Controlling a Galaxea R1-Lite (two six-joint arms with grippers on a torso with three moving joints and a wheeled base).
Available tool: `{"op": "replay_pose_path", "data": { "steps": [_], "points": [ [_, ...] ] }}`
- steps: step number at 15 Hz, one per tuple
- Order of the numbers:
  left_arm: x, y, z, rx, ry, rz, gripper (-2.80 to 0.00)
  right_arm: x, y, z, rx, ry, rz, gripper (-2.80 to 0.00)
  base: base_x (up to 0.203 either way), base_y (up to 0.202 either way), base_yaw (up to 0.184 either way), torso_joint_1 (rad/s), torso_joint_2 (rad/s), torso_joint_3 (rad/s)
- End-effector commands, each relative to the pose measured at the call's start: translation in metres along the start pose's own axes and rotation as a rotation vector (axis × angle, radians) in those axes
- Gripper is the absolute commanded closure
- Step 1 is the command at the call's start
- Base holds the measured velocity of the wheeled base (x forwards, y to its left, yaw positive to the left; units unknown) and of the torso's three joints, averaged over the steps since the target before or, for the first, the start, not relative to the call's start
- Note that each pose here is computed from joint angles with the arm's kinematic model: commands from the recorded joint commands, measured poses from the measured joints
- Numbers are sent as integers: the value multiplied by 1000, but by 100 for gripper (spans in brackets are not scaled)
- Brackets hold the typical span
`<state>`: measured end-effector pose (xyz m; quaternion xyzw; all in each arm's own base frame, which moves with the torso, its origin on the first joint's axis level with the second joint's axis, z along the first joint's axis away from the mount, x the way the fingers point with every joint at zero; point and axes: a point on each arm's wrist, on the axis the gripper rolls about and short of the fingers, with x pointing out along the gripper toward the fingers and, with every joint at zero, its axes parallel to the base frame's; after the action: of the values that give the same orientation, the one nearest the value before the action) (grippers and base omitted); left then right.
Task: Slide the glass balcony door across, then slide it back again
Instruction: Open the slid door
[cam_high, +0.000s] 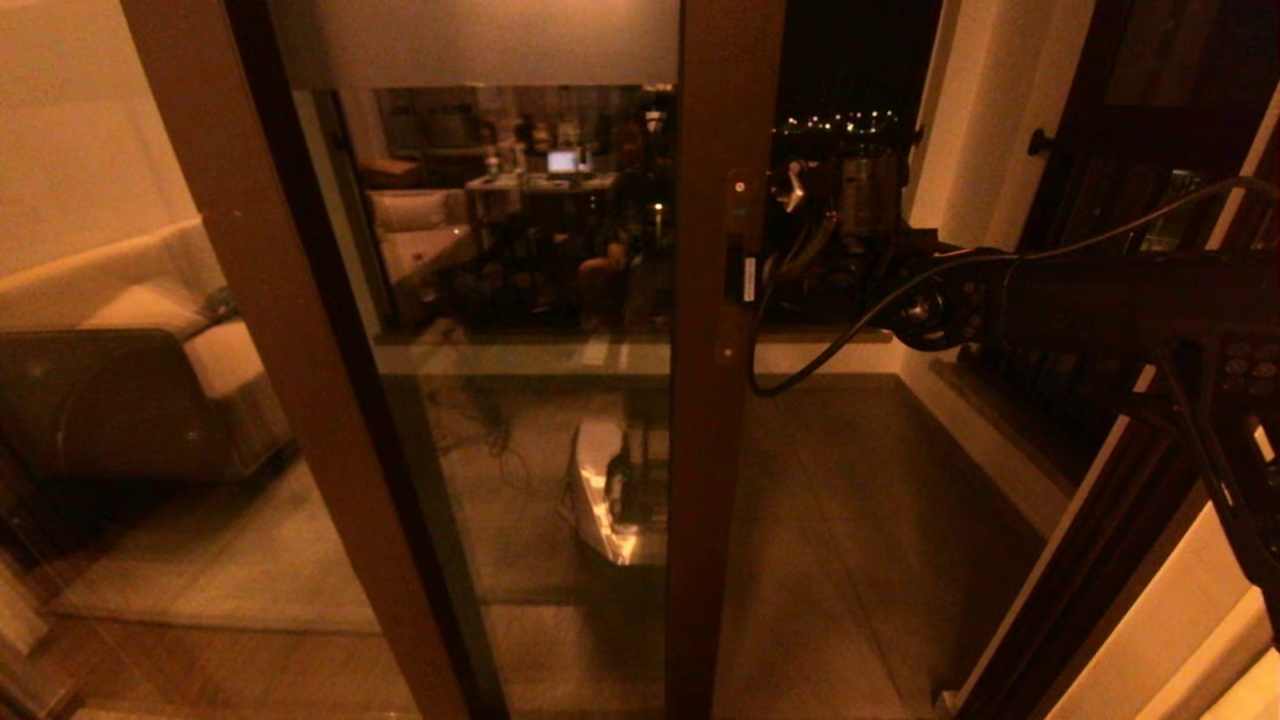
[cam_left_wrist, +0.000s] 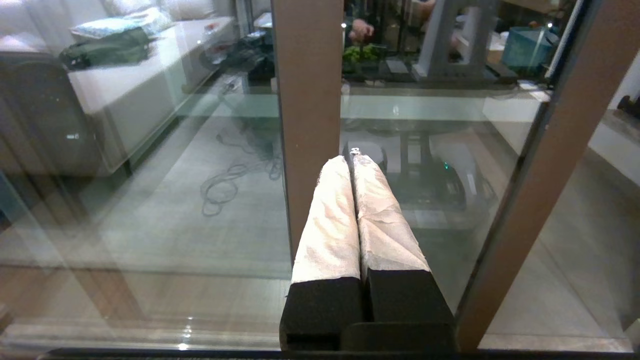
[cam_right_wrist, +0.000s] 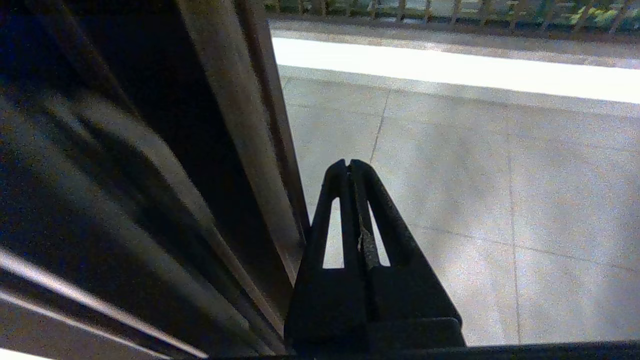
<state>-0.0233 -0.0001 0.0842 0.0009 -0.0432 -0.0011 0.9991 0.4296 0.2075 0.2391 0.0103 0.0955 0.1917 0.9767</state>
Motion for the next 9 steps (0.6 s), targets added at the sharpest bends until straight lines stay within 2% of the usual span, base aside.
{"op": "replay_pose_path", "data": {
  "steps": [1,9],
  "points": [
    [2,0,-9,0,34,-1,0,0,11,-2,-4,5,30,0,0,0,0,0,0,0],
    [2,0,-9,0,34,-1,0,11,38,-20,-45,25,80,0,0,0,0,0,0,0]
  ]
}}
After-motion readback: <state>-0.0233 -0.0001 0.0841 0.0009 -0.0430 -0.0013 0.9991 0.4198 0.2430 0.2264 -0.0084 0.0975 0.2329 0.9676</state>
